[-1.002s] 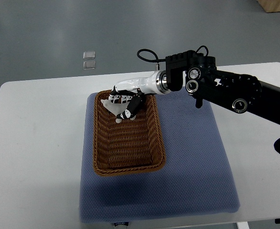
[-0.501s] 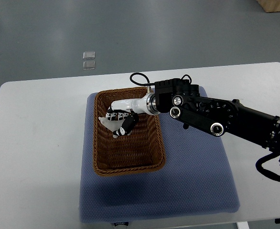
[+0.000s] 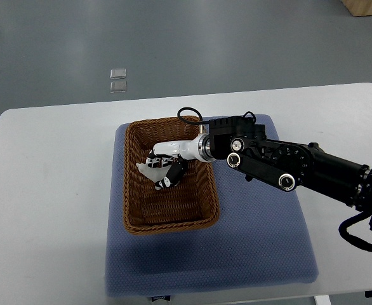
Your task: Place white bear in brown basket with right hand
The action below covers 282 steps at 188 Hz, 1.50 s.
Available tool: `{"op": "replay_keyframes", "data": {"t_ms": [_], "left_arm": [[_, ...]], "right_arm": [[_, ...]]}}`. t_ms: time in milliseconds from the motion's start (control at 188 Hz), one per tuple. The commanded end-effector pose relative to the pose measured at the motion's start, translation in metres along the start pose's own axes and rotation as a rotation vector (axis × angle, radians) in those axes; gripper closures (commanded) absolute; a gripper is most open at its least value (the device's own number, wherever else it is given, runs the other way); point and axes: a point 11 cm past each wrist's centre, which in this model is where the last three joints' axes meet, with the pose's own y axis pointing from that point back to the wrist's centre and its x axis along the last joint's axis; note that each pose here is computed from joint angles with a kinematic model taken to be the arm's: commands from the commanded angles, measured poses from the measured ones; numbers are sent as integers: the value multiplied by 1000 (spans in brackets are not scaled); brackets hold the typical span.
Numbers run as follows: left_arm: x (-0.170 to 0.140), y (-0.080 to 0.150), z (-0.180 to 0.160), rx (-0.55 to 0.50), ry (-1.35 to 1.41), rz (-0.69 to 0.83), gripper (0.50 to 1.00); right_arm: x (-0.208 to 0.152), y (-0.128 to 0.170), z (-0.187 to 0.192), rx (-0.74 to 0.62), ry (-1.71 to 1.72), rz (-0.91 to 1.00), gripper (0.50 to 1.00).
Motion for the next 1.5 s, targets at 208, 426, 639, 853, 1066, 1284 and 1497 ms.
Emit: {"op": "replay_keyframes", "data": {"t_ms": [208, 426, 639, 853, 1066, 1284, 1497], "left_arm": [[-1, 0, 0, 0, 0, -2, 500], [-1, 0, 0, 0, 0, -3, 500], [0, 0, 0, 0, 0, 0, 500], [0, 0, 0, 0, 0, 0, 500], [0, 0, 0, 0, 0, 0, 500], [-1, 0, 0, 0, 0, -3, 500], [-1, 0, -1, 1, 0, -3, 500]], "right_arm": [[20, 10, -5, 28, -41, 15, 576], [80, 47, -4, 111, -200, 149, 576], [121, 85, 24, 339, -687, 351, 576], [115, 108, 87, 544, -1194, 615, 576], [74, 112, 136, 733, -1572, 762, 576], [50, 105, 160, 795, -1784, 822, 574], [50, 103, 158, 803, -1797, 822, 574]]}}
